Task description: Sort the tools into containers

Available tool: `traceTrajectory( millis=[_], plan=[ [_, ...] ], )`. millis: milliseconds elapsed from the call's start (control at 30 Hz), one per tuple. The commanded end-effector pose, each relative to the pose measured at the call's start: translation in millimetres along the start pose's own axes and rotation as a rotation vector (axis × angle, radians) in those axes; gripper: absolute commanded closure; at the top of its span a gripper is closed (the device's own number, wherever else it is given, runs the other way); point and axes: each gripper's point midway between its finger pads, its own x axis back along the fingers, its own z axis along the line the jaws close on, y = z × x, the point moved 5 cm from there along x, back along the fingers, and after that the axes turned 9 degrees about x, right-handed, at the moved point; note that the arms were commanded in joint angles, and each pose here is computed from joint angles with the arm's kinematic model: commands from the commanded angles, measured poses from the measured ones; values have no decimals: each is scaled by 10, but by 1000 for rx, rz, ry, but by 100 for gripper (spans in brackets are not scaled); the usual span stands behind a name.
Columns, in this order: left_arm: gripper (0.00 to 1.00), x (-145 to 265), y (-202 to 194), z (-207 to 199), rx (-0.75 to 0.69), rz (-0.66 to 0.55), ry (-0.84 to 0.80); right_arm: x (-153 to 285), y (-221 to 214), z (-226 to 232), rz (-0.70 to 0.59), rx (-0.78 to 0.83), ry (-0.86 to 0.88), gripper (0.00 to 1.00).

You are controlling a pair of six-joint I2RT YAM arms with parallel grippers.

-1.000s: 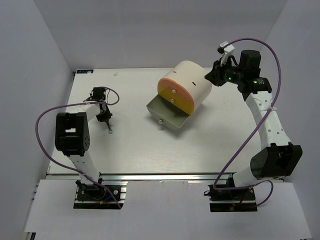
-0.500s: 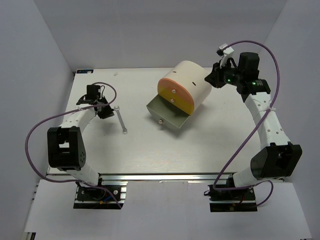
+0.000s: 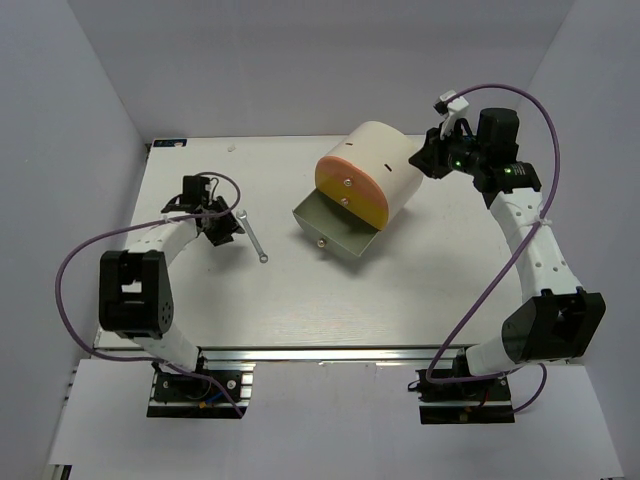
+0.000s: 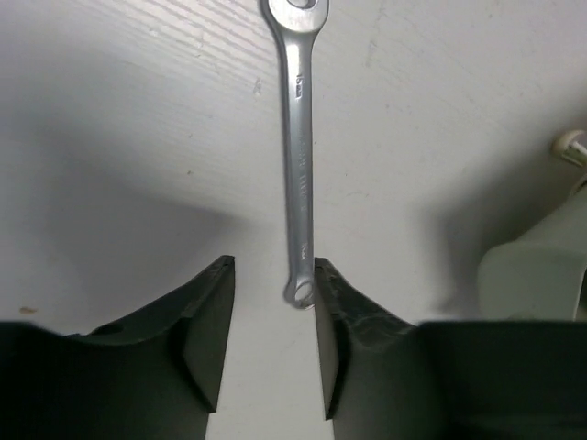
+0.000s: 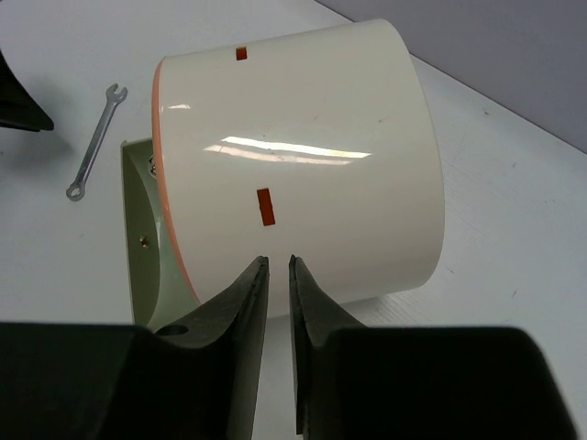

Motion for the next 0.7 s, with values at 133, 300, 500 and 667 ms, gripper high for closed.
traceTrajectory(
  millis=[133, 300, 500, 667],
  plan=[
    [46, -377, 33, -346, -84, -14, 118, 73, 142, 18, -56, 23, -11, 78],
    [46, -656, 121, -328, -108, -20, 286, 113, 116, 31, -59, 32, -25, 78],
    [47, -780, 40, -141, -154, 31, 451, 142, 110, 21, -63, 41, -47, 77],
    [50, -880, -83, 37, -175, 67, 494, 119, 96, 15, -65, 34, -46, 77]
  ],
)
